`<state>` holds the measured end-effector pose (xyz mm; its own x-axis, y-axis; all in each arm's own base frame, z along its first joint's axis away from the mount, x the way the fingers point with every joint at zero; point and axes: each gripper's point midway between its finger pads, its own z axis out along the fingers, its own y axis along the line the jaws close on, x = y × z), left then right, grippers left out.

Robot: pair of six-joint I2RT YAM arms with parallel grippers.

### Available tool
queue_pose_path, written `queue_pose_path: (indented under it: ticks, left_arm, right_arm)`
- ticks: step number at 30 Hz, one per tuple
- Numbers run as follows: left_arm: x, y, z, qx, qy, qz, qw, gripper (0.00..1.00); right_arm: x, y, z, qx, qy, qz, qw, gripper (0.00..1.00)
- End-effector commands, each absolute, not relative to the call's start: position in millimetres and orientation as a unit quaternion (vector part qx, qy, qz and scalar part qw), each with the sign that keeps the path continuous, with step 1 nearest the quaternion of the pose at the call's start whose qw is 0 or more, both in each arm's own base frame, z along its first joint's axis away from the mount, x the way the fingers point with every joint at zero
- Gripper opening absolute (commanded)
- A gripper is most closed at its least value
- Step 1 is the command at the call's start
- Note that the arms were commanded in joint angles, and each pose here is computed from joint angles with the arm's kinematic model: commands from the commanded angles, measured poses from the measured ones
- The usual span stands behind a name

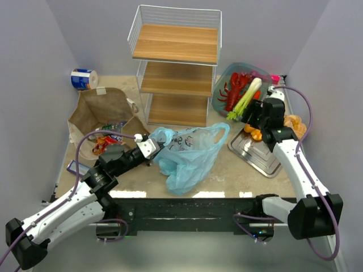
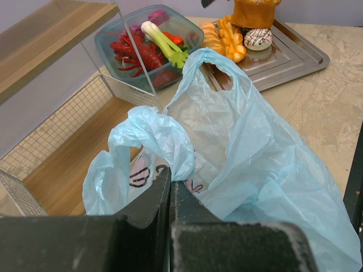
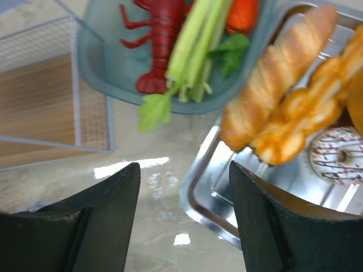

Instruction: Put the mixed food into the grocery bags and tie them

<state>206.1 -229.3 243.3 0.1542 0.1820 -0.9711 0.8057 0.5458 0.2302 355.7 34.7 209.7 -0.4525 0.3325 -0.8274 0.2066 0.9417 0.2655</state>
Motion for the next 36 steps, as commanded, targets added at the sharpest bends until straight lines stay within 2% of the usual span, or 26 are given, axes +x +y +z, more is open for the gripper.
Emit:
queue_pose_path:
  ticks: [1, 8, 11, 12, 13, 15, 22, 29, 36]
  left_arm:
    - [205, -229, 264, 0.397, 0.585, -0.252, 0.661, 0.00]
    - [205, -228, 266, 0.396, 0.584, -0.250, 0.662, 0.00]
    - [205, -227, 266, 0.396, 0.585, -0.249, 0.662, 0.00]
    - [205, -227, 267, 0.395, 0.585, -0.248, 0.663, 0.00]
    - [206, -226, 266, 0.395, 0.586, -0.247, 0.663, 0.00]
    - [206, -227, 266, 0.394, 0.587, -0.247, 0.663, 0.00]
    - [207, -229, 260, 0.399, 0.592, -0.248, 0.655, 0.00]
    - [207, -229, 262, 0.397, 0.590, -0.247, 0.658, 0.00]
    - [208, -227, 261, 0.396, 0.591, -0.243, 0.659, 0.00]
  right_arm:
    - [366, 13, 208, 0.175, 0.841, 0.091, 0.503, 0.64]
    - [413, 20, 217, 0.169, 0.830, 0.147, 0.510, 0.61]
    - [443, 15, 213, 0.184, 0.831, 0.138, 0.506, 0.67]
    - [453, 11, 191, 0.196, 0.843, 0.128, 0.484, 0.70]
    - [466, 9, 199, 0.203, 0.838, 0.128, 0.490, 0.71]
    - [482, 8, 168, 0.222, 0.853, 0.122, 0.456, 0.71]
    - [534, 8, 139, 0.267, 0.860, 0.117, 0.418, 0.69]
    - [541, -13, 103, 0.329, 0.871, 0.027, 0.364, 0.75]
    - [533, 11, 71, 0.333, 0.881, -0.002, 0.335, 0.74]
